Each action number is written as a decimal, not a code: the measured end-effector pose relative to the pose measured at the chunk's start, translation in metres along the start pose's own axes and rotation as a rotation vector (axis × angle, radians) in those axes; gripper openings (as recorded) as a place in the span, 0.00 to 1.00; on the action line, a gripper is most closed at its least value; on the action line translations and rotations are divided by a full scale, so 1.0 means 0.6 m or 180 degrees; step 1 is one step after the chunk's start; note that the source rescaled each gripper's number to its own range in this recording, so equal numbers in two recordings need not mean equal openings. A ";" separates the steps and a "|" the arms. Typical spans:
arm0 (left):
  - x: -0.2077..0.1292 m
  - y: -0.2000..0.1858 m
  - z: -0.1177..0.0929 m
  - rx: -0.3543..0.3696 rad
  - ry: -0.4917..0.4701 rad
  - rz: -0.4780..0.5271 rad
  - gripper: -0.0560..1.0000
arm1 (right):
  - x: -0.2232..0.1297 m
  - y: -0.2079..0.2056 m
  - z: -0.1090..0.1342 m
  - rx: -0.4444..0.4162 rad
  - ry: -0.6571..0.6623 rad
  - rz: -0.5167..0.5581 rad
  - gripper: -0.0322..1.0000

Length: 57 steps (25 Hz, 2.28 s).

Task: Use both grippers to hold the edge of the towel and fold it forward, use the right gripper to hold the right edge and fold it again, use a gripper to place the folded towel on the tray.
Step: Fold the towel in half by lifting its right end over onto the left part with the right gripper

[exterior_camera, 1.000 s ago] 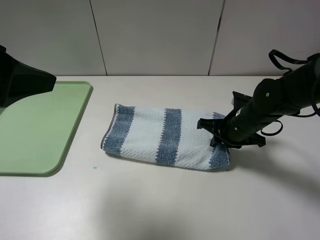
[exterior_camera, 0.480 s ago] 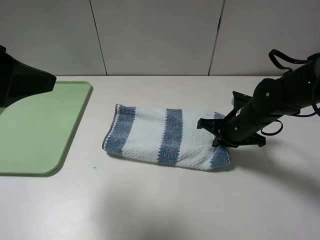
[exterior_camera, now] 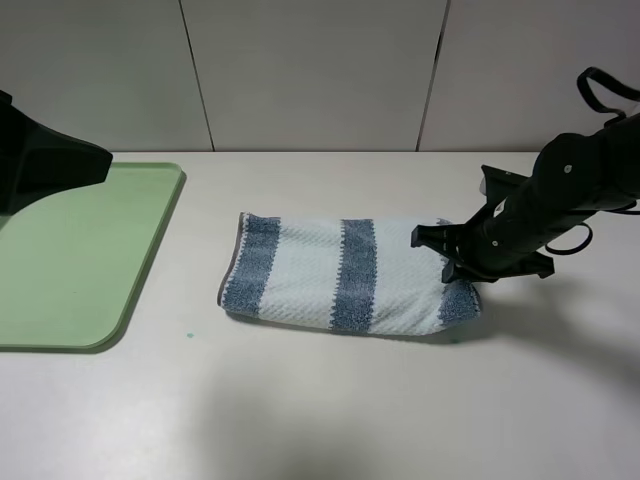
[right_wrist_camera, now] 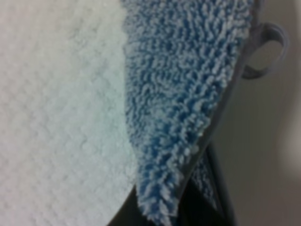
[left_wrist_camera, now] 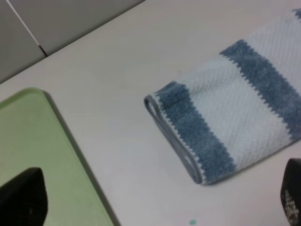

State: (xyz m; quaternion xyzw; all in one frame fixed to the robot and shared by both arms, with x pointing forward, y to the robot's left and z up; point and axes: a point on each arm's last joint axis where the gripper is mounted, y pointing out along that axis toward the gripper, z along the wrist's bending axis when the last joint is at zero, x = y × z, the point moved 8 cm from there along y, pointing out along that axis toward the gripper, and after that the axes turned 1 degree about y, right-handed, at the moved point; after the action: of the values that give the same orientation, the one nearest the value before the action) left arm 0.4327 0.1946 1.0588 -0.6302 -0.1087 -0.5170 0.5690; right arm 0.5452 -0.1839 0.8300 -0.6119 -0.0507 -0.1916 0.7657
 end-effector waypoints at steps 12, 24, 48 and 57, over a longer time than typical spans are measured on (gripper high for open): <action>0.000 0.000 0.000 -0.0001 -0.0001 0.0000 1.00 | 0.028 -0.056 -0.070 -0.0256 -0.0022 -0.0028 0.05; 0.000 0.000 0.000 -0.0001 -0.0001 0.0000 1.00 | 0.043 -0.091 -0.128 -0.0485 0.0040 -0.0066 0.05; 0.000 0.000 0.000 -0.0002 -0.0003 0.0000 1.00 | 0.048 -0.113 0.001 -0.0160 -0.0424 -0.0097 0.05; 0.000 0.000 0.000 -0.0002 -0.0003 0.0000 1.00 | 0.038 -0.123 0.057 0.0001 -0.0628 -0.0093 0.05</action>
State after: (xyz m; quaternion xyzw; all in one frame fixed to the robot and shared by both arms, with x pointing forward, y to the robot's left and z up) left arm 0.4326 0.1945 1.0588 -0.6306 -0.1087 -0.5168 0.5687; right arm 0.5453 -0.1695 0.9130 -0.6269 -0.1348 -0.1415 0.7542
